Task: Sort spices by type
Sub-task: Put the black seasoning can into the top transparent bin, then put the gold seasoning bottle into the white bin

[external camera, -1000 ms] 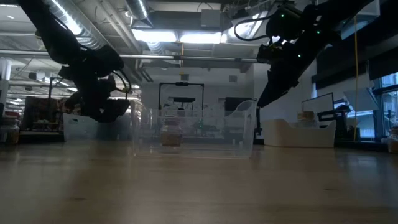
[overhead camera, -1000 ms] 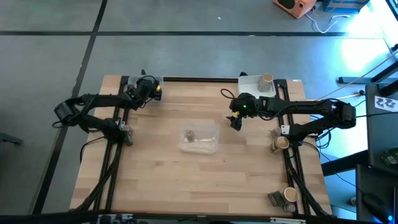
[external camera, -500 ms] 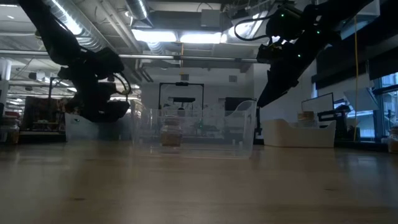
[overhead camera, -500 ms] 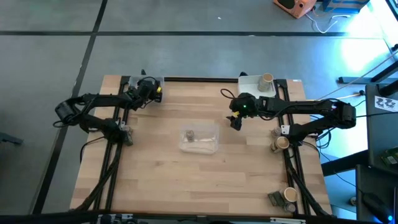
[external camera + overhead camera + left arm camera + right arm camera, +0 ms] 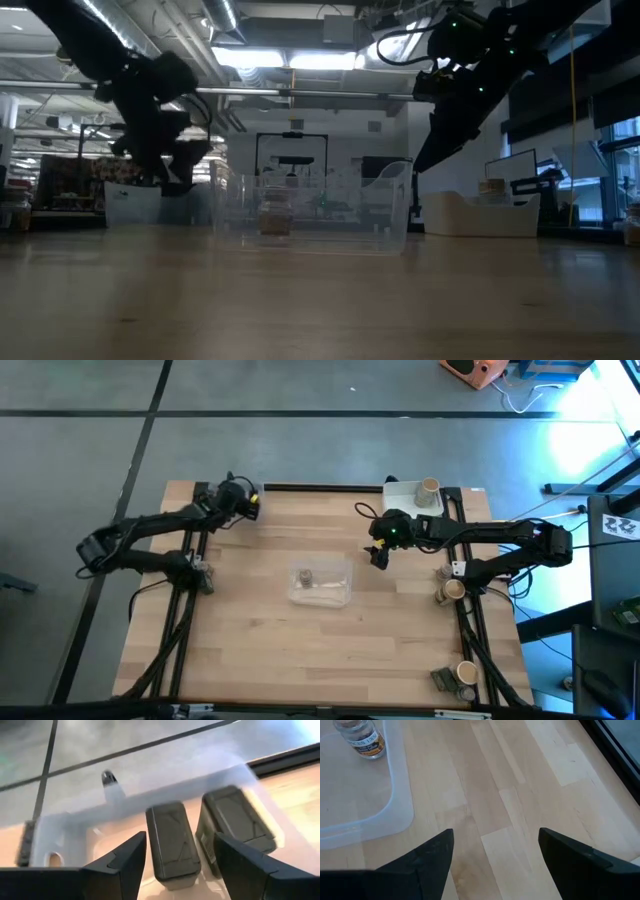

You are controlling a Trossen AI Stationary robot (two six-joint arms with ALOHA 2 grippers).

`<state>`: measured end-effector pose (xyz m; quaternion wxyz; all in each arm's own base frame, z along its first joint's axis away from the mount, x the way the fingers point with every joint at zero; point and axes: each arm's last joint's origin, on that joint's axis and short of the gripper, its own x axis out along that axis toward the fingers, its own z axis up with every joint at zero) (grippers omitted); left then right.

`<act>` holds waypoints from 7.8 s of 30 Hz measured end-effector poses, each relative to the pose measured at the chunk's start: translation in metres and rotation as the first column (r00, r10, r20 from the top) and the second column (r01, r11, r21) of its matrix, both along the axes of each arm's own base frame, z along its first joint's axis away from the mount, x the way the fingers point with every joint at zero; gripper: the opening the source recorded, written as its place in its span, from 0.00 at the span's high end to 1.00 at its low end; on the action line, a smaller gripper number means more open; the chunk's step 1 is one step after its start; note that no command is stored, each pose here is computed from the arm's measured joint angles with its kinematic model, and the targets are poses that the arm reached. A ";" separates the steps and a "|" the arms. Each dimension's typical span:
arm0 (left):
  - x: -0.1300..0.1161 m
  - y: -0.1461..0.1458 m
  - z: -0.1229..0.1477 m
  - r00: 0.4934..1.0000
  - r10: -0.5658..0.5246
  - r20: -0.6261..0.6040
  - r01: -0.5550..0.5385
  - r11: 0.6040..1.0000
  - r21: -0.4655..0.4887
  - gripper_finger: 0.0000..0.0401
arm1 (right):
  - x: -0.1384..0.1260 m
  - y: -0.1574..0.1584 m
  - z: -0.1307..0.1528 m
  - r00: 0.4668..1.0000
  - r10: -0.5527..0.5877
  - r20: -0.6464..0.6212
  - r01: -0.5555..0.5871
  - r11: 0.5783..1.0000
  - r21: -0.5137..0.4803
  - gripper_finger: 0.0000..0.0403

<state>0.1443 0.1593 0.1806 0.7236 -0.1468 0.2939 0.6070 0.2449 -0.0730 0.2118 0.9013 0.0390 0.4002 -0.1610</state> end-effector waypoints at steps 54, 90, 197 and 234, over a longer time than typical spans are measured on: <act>0.134 -0.142 0.021 0.383 -0.895 0.226 0.875 0.431 0.223 0.47 | -0.055 0.116 0.083 0.931 0.100 -0.352 -0.042 0.985 0.169 0.28; 0.135 -0.142 0.023 0.365 -0.911 0.192 0.876 0.405 0.260 0.47 | -0.141 0.116 0.074 0.771 -0.200 -0.605 0.423 0.871 0.251 0.28; 0.135 -0.142 0.024 0.369 -0.904 0.215 0.870 0.418 0.261 0.47 | -0.088 0.142 -0.016 0.363 0.147 -0.920 0.052 0.983 0.177 0.30; 0.132 -0.150 0.016 0.370 -0.906 0.204 0.898 0.405 0.173 0.47 | -0.031 0.054 0.079 0.658 -0.148 -0.738 0.124 0.988 -0.087 0.31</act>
